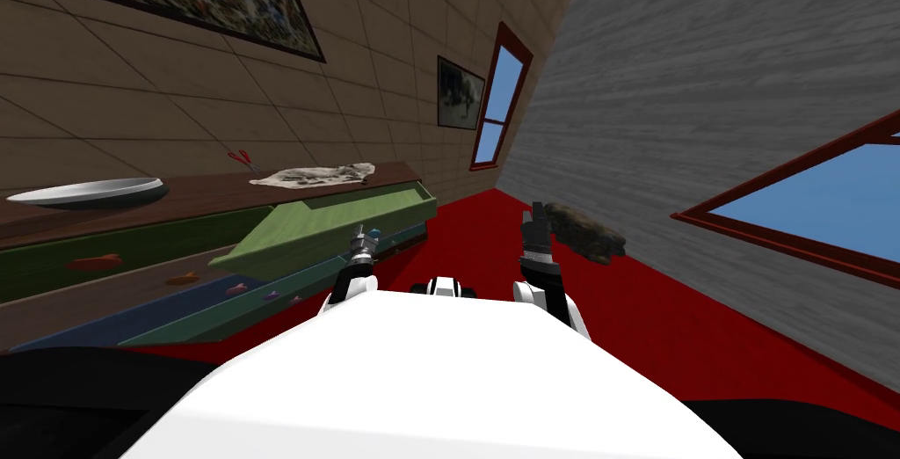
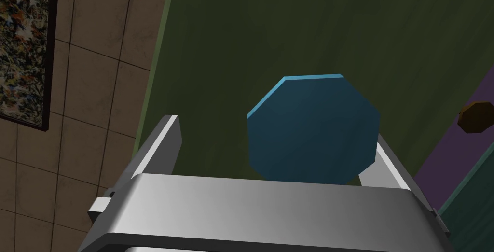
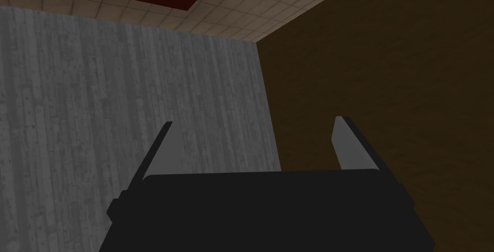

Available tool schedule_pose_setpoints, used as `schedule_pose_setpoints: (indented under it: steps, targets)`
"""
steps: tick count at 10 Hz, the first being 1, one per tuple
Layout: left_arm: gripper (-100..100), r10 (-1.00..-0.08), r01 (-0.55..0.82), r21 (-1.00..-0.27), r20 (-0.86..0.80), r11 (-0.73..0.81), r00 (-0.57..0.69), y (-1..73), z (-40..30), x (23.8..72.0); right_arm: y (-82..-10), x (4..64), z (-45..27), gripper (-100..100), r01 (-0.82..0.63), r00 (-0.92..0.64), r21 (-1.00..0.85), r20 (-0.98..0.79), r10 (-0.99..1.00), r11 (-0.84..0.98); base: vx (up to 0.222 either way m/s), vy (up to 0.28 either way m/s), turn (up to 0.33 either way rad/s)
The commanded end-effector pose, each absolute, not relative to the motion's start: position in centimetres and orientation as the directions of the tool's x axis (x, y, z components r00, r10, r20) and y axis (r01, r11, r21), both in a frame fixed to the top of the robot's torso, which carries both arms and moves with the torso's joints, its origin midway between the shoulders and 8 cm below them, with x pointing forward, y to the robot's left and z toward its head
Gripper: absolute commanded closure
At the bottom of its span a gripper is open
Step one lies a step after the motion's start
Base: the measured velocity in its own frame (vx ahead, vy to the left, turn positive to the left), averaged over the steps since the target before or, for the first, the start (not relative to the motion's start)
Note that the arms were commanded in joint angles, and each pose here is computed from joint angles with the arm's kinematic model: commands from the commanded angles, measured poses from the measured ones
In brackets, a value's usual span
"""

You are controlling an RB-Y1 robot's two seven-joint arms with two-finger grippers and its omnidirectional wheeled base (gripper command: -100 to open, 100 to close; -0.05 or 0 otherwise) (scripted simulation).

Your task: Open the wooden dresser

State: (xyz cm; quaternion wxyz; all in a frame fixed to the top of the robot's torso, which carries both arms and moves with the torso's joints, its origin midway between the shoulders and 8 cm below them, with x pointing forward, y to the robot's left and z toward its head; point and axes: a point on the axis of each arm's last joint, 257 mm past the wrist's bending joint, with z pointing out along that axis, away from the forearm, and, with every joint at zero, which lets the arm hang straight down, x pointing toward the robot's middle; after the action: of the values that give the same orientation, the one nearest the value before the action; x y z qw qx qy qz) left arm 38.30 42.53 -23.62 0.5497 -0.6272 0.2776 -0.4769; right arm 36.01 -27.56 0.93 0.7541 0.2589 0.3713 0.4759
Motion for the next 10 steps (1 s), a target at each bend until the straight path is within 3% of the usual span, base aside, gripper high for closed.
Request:
schedule_pose_setpoints:
  steps: [1,4,5,10]
  targets:
    - [-100,-0.875,0.193,-0.952,0.296,-0.237,0.384,42.7,-22.0,38.3,-27.6,36.0,0.9,0,-0.526,0.271,0.744,-0.314,0.91,0.413,0.007,-0.008,-0.005]
    - [-100,-0.871,0.164,-0.956,0.288,-0.242,0.397,42.8,-22.9,37.8,-27.6,36.0,0.9,0,-0.525,0.271,0.744,-0.314,0.91,0.413,0.006,-0.006,0.0]
    - [0,-0.87,0.158,-0.957,0.288,-0.244,0.401,42.8,-23.1,37.7,-27.6,36.0,0.9,0,-0.526,0.271,0.744,-0.314,0.91,0.413,0.008,-0.004,-0.001]
    - [0,-0.866,0.136,-0.958,0.286,-0.251,0.411,42.8,-24.3,37.3,-27.6,36.0,0.9,0,-0.526,0.271,0.744,-0.314,0.91,0.413,0.002,-0.002,0.0]
